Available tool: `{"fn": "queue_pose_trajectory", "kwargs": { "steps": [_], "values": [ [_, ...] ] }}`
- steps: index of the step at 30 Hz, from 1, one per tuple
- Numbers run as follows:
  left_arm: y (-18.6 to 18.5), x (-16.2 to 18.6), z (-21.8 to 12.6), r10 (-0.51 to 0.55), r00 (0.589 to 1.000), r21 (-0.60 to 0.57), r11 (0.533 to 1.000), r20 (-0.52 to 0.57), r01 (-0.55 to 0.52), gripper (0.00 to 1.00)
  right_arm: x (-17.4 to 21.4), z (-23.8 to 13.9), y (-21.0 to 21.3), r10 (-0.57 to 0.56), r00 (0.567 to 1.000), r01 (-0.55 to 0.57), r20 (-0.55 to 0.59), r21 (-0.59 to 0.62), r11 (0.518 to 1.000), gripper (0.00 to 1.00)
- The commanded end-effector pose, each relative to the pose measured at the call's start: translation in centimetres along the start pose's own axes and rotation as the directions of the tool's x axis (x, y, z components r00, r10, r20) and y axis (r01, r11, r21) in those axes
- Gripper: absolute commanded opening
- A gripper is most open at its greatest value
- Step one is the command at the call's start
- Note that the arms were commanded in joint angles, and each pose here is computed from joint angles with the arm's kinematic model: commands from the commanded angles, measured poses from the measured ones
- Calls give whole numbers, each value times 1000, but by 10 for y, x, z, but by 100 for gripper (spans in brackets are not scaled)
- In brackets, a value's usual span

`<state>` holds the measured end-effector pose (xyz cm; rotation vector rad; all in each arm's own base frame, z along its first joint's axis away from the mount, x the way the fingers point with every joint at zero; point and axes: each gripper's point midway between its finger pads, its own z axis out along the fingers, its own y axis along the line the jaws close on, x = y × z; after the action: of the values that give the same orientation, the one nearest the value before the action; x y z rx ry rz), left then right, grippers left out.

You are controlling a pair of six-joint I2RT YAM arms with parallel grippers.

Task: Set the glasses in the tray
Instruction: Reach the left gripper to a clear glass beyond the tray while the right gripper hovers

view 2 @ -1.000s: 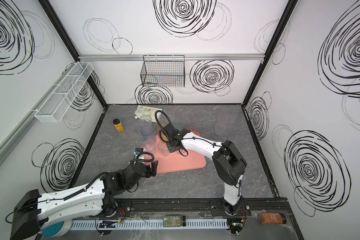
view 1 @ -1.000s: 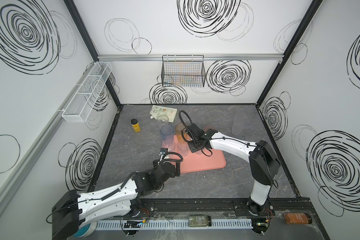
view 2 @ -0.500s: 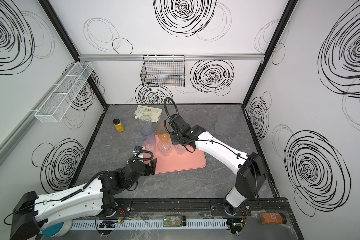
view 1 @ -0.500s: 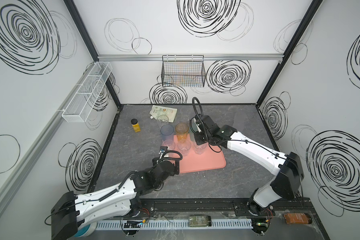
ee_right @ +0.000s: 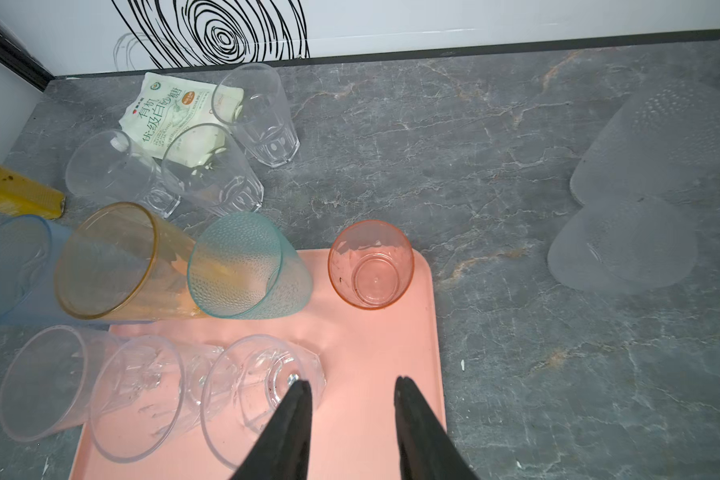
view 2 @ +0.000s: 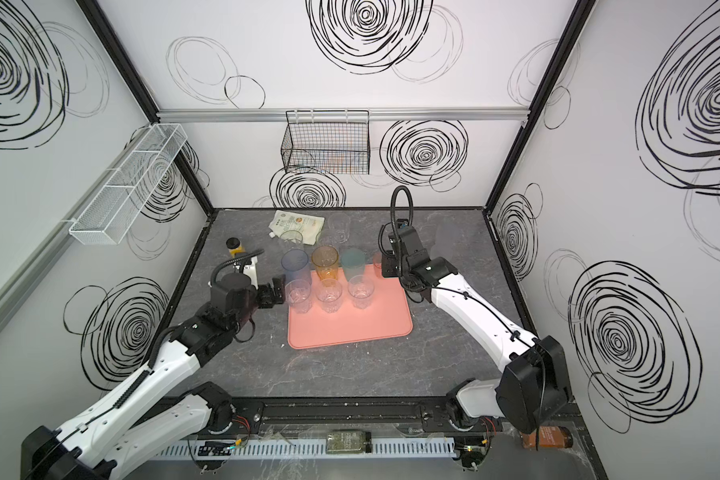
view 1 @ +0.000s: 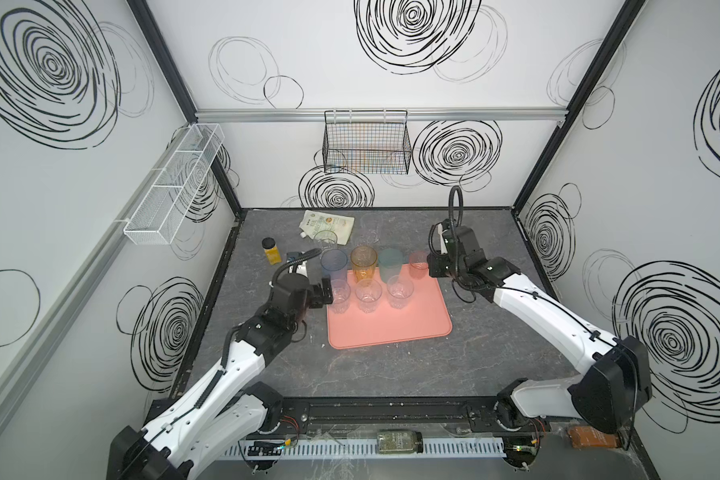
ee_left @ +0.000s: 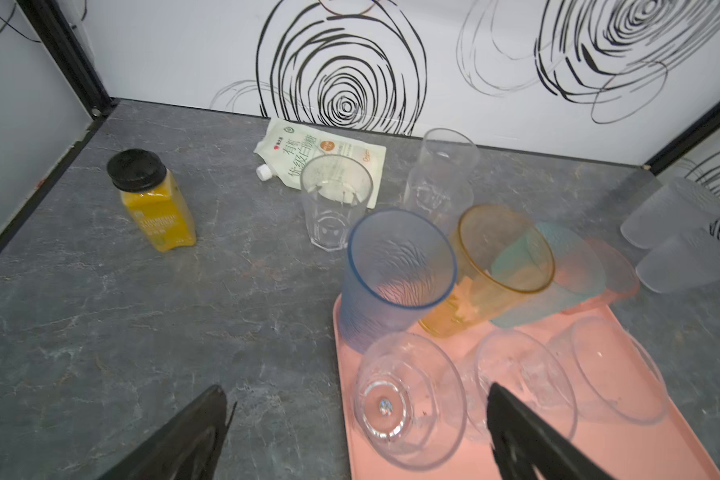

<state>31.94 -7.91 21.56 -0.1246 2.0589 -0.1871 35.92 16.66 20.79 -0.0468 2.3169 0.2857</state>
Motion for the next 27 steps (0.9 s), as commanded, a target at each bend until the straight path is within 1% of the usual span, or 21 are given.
{"fn": "queue_pose_trajectory", "kwargs": {
  "steps": [1, 3, 6, 9, 12, 15, 18, 20, 24, 27],
  "values": [
    [-2, -40, 11, 24, 999, 58, 998, 23, -25, 99, 2, 12, 0, 6, 1000, -6, 3, -17, 1000, 38],
    [4, -57, 23, 17, 1000, 45, 999, 25, -18, 98, 4, 18, -2, 10, 1000, -10, -9, -19, 1000, 38],
    [8, -74, 50, 21, 1000, 28, 999, 4, -21, 97, 6, 25, -3, 12, 1000, -12, -25, -18, 1000, 38],
    [7, -85, 81, 22, 1000, 26, 999, -19, -21, 95, 9, 30, -5, 15, 998, -15, -54, -8, 1000, 38],
    [1, -90, 112, 20, 998, 47, 999, -53, -18, 90, 13, 35, -7, 19, 996, -20, -90, -8, 1000, 38],
    [1, -85, 143, 32, 995, 45, 999, -98, -27, 87, 17, 38, -7, 16, 992, -18, -123, -14, 1000, 38],
    [12, -79, 167, 79, 987, -11, 997, -136, -82, 84, 20, 40, -7, 15, 988, -18, -152, -19, 1000, 38],
    [23, -74, 178, 75, 985, -36, 996, -158, -82, 83, 20, 40, -7, 14, 987, -18, -161, -20, 1000, 38],
    [36, -60, 199, 72, 974, -47, 995, -216, -84, 76, 19, 41, -6, 13, 987, -18, -158, -27, 999, 38],
    [39, -44, 213, 81, 961, -36, 995, -265, -94, 73, 19, 43, -5, 14, 986, -19, -163, -30, 999, 38]
  ]
}}
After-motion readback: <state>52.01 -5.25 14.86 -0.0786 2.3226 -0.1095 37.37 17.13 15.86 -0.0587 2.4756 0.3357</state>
